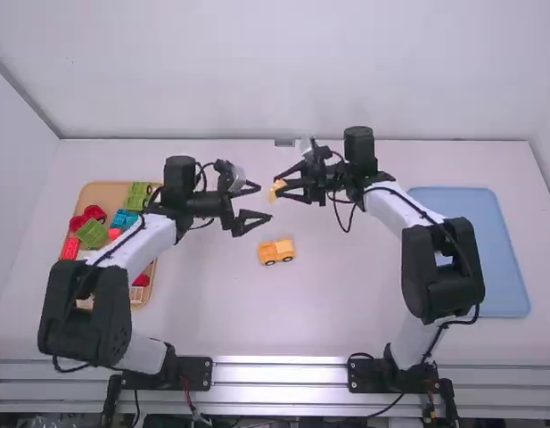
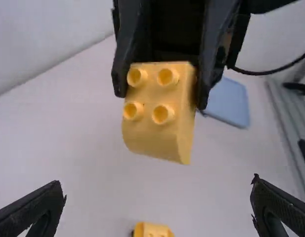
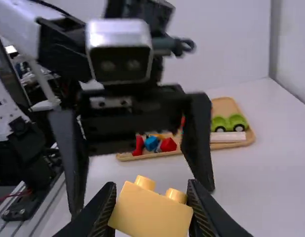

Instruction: Assemble lego blocks to make yellow taxi

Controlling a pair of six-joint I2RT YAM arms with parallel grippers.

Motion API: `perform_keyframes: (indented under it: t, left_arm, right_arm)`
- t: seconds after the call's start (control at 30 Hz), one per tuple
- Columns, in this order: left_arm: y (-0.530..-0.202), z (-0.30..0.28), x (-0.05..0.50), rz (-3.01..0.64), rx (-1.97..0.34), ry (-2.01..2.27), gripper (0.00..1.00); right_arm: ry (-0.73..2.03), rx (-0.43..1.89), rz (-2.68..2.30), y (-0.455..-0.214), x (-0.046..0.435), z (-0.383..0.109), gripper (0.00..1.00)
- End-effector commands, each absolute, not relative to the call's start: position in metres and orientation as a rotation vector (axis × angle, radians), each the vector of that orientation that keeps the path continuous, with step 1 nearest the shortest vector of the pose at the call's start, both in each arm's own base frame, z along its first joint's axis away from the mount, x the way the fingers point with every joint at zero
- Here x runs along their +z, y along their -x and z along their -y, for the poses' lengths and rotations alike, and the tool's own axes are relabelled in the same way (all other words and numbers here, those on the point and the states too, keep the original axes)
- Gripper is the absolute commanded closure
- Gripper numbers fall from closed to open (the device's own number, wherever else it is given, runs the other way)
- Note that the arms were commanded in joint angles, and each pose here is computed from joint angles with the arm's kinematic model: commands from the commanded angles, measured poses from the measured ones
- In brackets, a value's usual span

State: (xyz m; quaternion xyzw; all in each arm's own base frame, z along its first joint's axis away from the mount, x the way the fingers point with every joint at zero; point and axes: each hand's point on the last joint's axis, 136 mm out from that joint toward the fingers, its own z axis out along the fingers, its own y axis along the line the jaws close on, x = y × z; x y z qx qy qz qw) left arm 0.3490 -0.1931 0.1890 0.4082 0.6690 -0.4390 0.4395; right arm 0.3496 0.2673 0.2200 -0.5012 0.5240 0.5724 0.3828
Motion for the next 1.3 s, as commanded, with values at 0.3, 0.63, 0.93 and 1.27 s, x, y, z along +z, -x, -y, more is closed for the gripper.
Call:
perform_keyframes:
  t: [0.3, 0.63, 0.93, 1.27]
  left_arm:
    - [-0.349, 0.196, 0.225, -1.483, -1.198, -1.099, 0.01]
    - [-0.346, 0.200, 0.219, -1.498, -1.217, -1.106, 0.05]
    - [-0.344, 0.199, 0.210, -1.534, -1.202, -1.109, 0.14]
    - [-0.339, 0.208, 0.209, -1.530, -1.222, -1.130, 0.26]
  right_arm:
    - [1.321, 1.437, -1.270, -0.347, 0.218, -0.267, 0.78]
    - [1.350, 1.464, -1.236, -0.337, 0.220, -0.277, 0.78]
    - [1.361, 1.487, -1.204, -0.333, 0.223, -0.278, 0.78]
    - [1.378, 1.504, -1.164, -0.328, 0.227, -0.280, 0.78]
